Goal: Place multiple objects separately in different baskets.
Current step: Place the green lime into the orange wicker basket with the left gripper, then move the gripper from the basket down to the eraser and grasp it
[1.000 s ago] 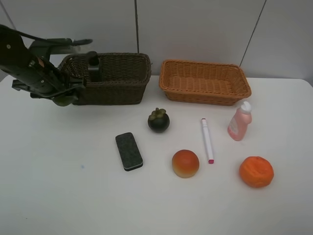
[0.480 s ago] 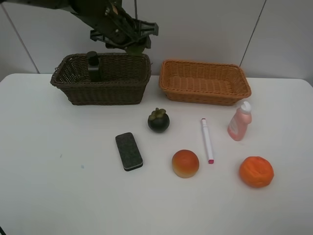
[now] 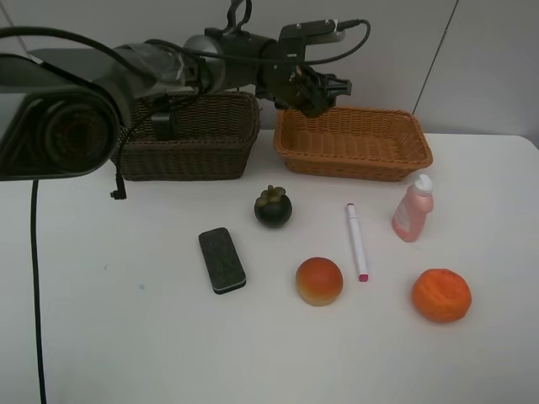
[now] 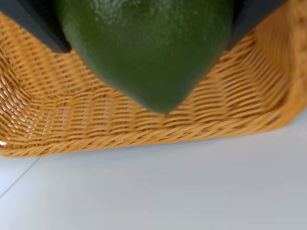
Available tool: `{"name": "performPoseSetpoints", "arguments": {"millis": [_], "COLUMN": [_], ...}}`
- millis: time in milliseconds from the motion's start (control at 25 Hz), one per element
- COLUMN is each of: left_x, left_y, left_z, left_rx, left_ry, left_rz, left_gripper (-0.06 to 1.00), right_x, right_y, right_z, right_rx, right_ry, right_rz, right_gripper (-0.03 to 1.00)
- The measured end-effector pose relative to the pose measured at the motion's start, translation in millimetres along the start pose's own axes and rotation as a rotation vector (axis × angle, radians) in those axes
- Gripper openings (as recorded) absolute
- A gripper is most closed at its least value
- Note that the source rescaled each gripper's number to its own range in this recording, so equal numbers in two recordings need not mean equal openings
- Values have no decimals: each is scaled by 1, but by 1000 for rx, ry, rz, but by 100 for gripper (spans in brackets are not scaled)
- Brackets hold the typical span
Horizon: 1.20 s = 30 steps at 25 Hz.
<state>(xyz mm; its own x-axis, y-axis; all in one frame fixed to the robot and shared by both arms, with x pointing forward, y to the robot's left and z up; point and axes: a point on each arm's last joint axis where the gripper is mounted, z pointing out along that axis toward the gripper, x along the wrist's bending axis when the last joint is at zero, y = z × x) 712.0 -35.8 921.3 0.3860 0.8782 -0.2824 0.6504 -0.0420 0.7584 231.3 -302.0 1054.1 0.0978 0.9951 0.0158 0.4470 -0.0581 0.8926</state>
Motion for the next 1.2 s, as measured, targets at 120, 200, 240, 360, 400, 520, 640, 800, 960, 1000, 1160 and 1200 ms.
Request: {"name": "performPoseSetpoints", "arguments": {"millis": [120,200,240,360,400,520,640,800,960,1000,1160,1200], "left_x": [2,3,3,2,2,3,-4,-15,-18,-17,-16,-16], "left_y": [-7,-8,-7,-7,-7,-10,-1,23,28,27,16,13], "left_z": [10,10,10,9,8,1,-23,-79,-117,-120,-124,-127], "left_rx": [20,26,25,43,61,159,272,426,602,616,679,695], "left_ry": [6,8,8,12,17,43,57,92,148,155,151,143], "left_rz": [13,47,67,95,96,86,16,-22,-18,-16,-23,-28], "left_gripper": [49,55,67,94,97,99,100,100,100,100,100,100], "right_x": [0,0,0,0,0,0,0,0,0,0,0,0], "right_y": [0,0,0,0,0,0,0,0,0,0,0,0], "right_z": [0,0,0,0,0,0,0,0,0,0,0,0], "right_rx": [0,0,0,0,0,0,0,0,0,0,0,0], "right_ry": [0,0,0,0,0,0,0,0,0,0,0,0], "right_rz": [0,0,0,0,0,0,0,0,0,0,0,0], "right_gripper": [100,100,100,100,100,100,100,100,100,100,100,100]}}
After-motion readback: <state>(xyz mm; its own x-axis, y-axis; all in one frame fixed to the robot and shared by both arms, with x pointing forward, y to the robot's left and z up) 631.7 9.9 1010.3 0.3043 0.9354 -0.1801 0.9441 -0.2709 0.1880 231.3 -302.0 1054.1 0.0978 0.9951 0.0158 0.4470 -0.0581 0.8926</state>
